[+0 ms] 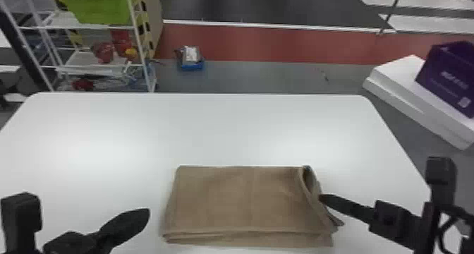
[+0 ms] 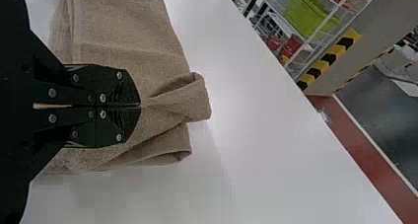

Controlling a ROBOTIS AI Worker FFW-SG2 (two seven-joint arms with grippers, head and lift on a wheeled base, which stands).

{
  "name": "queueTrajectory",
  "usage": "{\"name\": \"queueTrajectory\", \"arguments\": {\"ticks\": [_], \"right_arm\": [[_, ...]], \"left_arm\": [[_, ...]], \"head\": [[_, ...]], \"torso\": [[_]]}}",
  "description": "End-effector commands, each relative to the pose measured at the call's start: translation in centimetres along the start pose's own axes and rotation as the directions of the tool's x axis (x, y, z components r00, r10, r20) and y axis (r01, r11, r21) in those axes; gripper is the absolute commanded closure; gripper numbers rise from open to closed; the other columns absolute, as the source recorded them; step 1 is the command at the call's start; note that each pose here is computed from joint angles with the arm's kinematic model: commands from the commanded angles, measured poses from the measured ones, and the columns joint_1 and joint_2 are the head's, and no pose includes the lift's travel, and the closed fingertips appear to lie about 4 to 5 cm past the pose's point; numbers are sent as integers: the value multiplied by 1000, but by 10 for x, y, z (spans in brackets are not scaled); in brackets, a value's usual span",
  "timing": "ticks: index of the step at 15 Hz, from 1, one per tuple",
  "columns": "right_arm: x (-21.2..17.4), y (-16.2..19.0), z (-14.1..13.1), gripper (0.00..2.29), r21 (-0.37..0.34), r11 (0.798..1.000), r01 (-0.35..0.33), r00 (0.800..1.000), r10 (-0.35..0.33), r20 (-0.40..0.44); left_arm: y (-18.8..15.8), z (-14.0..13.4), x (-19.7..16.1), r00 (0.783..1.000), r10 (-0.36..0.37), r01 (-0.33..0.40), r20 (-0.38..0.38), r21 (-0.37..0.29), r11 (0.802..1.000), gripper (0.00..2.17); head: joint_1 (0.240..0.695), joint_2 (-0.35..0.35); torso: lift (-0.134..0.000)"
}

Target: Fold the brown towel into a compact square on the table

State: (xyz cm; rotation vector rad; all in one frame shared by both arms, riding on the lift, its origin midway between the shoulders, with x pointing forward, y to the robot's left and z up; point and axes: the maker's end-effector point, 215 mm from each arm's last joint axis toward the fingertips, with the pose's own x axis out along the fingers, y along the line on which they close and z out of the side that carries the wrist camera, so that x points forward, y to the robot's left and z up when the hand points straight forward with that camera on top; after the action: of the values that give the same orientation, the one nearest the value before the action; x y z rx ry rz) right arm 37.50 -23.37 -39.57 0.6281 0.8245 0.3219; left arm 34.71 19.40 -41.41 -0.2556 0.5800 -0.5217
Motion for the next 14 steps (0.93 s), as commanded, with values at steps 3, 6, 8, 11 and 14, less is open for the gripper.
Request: {"name": "queueTrajectory", "arguments": {"ticks": [3,6,8,11,14], "right_arm": [[13,-16,-23,1359,22,999,44,997,-42,-65],[8,-22,-22,1362,30,998,51,997,-49,-58],[6,-23,-18,1362,30,998,53,997,-52,-50],[9,-14,-12,1362,22,999,28,999,-28,-41],[4,19,-2,1362,6,998,-68,998,68,-16]], "left_arm": [[-10,-7,8,1000,-21,21,-11,-12,1000,1811],[-15,-5,9,999,-32,32,-10,-3,999,1811],[-18,-7,8,999,-39,39,-11,-7,999,1679],[-16,-8,10,999,-36,36,-13,-12,999,1605],[-11,-8,10,1000,-19,19,-13,-9,1000,1605]], "head": [[695,-68],[695,-86],[695,-97],[695,-109],[695,-99]], "torso": [[-124],[-124],[-124],[-124],[-124]]}}
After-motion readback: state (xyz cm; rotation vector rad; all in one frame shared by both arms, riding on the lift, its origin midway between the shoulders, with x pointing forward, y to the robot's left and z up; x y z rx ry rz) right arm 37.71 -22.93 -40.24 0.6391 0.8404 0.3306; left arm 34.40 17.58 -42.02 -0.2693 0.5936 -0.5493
